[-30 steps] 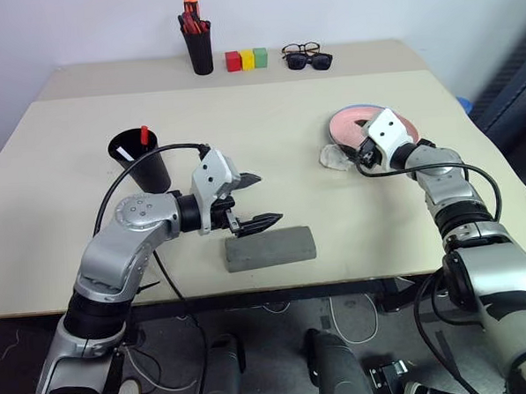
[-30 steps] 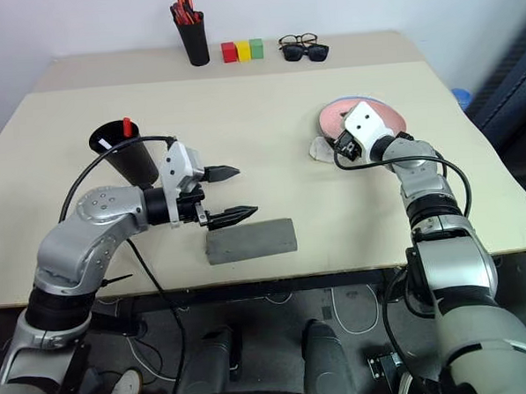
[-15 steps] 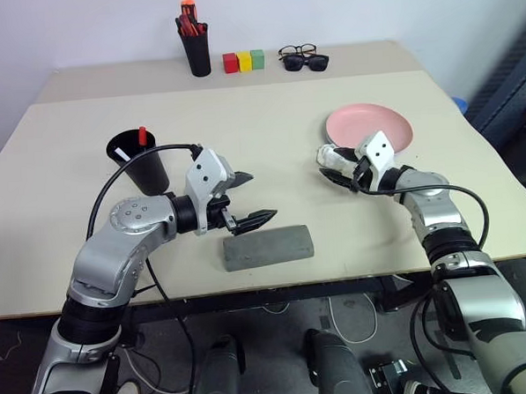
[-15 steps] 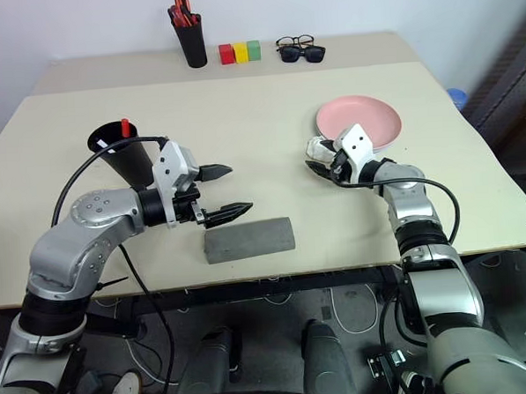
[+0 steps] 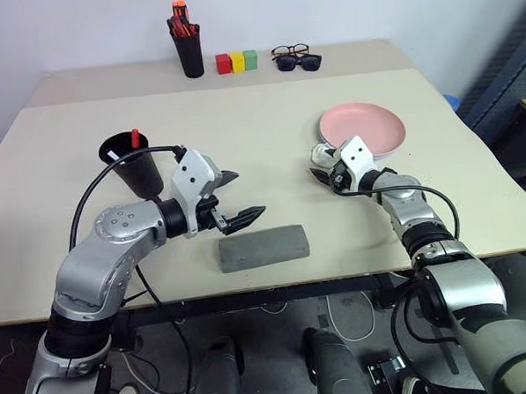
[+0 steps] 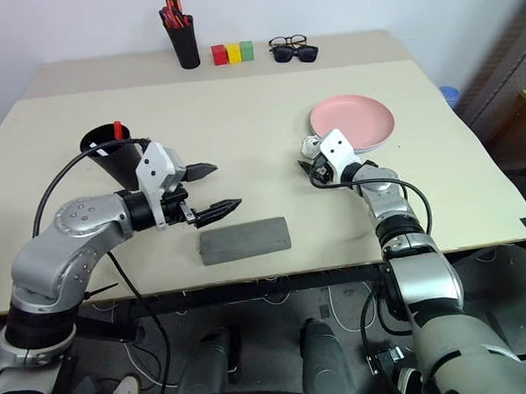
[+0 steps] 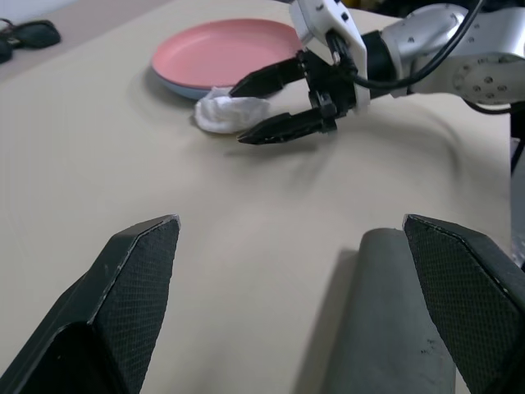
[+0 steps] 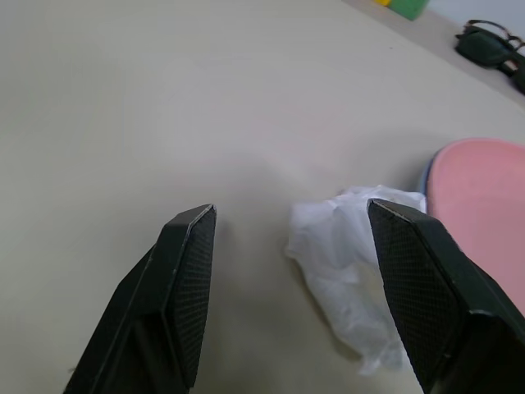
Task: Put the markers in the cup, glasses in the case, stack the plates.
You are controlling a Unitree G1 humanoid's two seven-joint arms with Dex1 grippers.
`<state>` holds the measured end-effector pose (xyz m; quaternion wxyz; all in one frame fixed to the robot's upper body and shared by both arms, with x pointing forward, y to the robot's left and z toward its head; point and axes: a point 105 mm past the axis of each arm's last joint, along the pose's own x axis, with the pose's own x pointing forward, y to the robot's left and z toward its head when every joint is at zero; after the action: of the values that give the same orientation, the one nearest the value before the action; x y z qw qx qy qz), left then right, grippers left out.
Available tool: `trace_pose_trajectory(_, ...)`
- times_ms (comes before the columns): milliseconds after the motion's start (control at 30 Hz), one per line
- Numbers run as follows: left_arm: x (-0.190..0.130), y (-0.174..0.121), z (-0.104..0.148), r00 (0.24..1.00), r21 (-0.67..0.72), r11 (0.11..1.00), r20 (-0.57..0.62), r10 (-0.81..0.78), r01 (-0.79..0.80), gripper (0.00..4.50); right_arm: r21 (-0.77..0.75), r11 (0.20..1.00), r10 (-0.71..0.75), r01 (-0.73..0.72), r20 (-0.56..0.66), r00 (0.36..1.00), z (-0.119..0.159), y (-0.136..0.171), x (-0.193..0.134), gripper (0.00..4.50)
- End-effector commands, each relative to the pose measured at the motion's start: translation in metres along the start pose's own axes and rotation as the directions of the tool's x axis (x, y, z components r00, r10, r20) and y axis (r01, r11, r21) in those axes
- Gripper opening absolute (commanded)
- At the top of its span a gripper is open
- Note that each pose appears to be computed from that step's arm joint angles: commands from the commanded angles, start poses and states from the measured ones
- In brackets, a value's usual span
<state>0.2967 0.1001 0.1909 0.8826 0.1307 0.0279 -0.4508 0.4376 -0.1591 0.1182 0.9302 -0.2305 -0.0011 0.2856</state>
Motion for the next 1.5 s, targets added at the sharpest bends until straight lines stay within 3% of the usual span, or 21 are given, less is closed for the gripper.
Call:
trace_pose_trajectory(33,-0.007,-0.002,0.009,0.999,0.024,0.999,0.026,0.020,-0.021,4.50,-0.058,0.997,-0.039,0.041,0.026,0.999,0.015,-0.009,0.005,2.97)
trace_pose_trajectory(100,-0.008,-0.002,0.009,0.999,0.023,0.999,0.023,0.025,-0.026,4.50,-0.069,0.997,-0.041,0.042,0.013,0.999,0.013,-0.008,0.006,2.97)
trace_pose_trajectory(167,-0.008,-0.002,0.009,0.999,0.023,0.999,0.022,0.030,-0.030,4.50,-0.092,0.994,-0.058,0.057,-0.005,0.998,0.011,-0.010,0.006,2.44)
trace_pose_trajectory(233,-0.008,-0.002,0.009,0.999,0.023,0.999,0.023,0.033,-0.034,4.50,-0.116,0.991,-0.069,0.065,-0.023,0.997,0.008,-0.010,0.007,1.71)
trace_pose_trajectory(333,-0.007,-0.002,0.009,0.999,0.025,0.999,0.022,0.032,-0.032,4.50,-0.146,0.985,-0.101,0.095,-0.037,0.994,0.007,-0.014,0.006,0.15)
trace_pose_trajectory(367,-0.006,-0.002,0.009,0.999,0.027,0.999,0.020,0.031,-0.031,4.50,-0.158,0.982,-0.110,0.103,-0.040,0.993,0.007,-0.016,0.006,0.03)
trace_pose_trajectory(633,-0.001,-0.003,0.009,1.000,0.032,0.999,0.024,0.017,-0.017,4.50,-0.183,0.971,-0.155,0.153,0.006,0.988,0.015,-0.027,0.002,0.03)
trace_pose_trajectory(833,0.004,-0.004,0.009,1.000,0.028,1.000,0.030,-0.003,0.002,4.50,-0.127,0.973,-0.169,0.194,0.189,0.967,0.056,-0.039,-0.002,0.03)
trace_pose_trajectory(1067,0.008,-0.005,0.010,0.999,0.023,1.000,0.042,-0.018,0.018,4.50,-0.128,0.957,-0.210,0.262,0.322,0.923,0.094,-0.060,-0.011,0.03)
trace_pose_trajectory(1167,0.009,-0.005,0.010,0.999,0.022,1.000,0.046,-0.021,0.020,4.50,-0.123,0.936,-0.277,0.329,0.316,0.907,0.098,-0.076,-0.017,0.03)
trace_pose_trajectory(1333,0.008,-0.003,0.011,0.999,0.016,1.000,0.048,-0.010,0.009,4.50,-0.147,0.917,-0.336,0.371,0.219,0.916,0.081,-0.089,-0.020,0.03)
trace_pose_trajectory(1433,0.004,-0.001,0.009,0.999,0.016,1.000,0.042,0.008,-0.008,4.50,-0.187,0.895,-0.382,0.404,0.144,0.913,0.067,-0.097,-0.023,0.84)
trace_pose_trajectory(1500,0.003,0.000,0.009,0.999,0.014,1.000,0.041,0.014,-0.014,4.50,-0.194,0.893,-0.393,0.406,0.102,0.914,0.059,-0.099,-0.025,1.76)
